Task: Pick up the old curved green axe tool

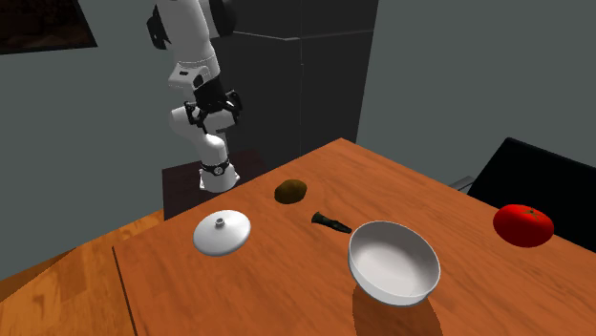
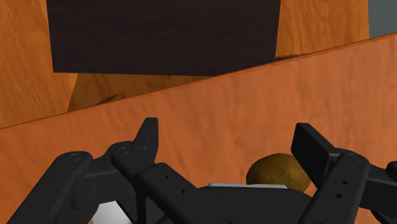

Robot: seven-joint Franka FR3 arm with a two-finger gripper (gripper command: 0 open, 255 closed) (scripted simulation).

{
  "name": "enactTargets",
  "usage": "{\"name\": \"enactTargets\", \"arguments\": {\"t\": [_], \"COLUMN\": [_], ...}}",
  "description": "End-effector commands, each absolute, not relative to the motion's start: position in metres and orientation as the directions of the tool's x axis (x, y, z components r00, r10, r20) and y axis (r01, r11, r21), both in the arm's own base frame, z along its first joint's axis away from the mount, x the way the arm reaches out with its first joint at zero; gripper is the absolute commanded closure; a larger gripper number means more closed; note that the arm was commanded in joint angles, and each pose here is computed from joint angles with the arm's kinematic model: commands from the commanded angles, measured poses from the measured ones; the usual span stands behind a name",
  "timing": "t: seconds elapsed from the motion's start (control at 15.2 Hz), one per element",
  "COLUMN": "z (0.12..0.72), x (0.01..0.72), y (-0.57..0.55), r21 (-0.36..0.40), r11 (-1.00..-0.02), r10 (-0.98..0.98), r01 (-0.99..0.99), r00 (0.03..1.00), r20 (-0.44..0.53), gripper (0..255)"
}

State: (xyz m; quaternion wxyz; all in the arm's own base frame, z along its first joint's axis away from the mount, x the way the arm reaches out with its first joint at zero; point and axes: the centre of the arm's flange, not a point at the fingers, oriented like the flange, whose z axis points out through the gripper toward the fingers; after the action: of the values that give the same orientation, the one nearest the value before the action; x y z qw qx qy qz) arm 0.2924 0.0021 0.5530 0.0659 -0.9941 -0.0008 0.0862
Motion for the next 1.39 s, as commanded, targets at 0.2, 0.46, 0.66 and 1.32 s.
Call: {"name": "enactTargets", "arguments": {"t": [0.2,0.46,0.66,1.32], "z": [0.533,0.507,0.489,0.434], "x": [0.319,0.355,0.381,0.468], "y": [0.017,0.039,0.057,0.124], "r21": [-0.133,-0.134,-0.133,-0.122], "r11": [-0.991,-0.987,-0.982,-0.955], "r10": [0.052,0.104,0.142,0.27], "r01": [0.033,0.089,0.131,0.27], "r00": [0.988,0.989,0.987,0.963], "r20": [-0.143,-0.106,-0.077,0.017], "gripper": [0,0,0,0]}}
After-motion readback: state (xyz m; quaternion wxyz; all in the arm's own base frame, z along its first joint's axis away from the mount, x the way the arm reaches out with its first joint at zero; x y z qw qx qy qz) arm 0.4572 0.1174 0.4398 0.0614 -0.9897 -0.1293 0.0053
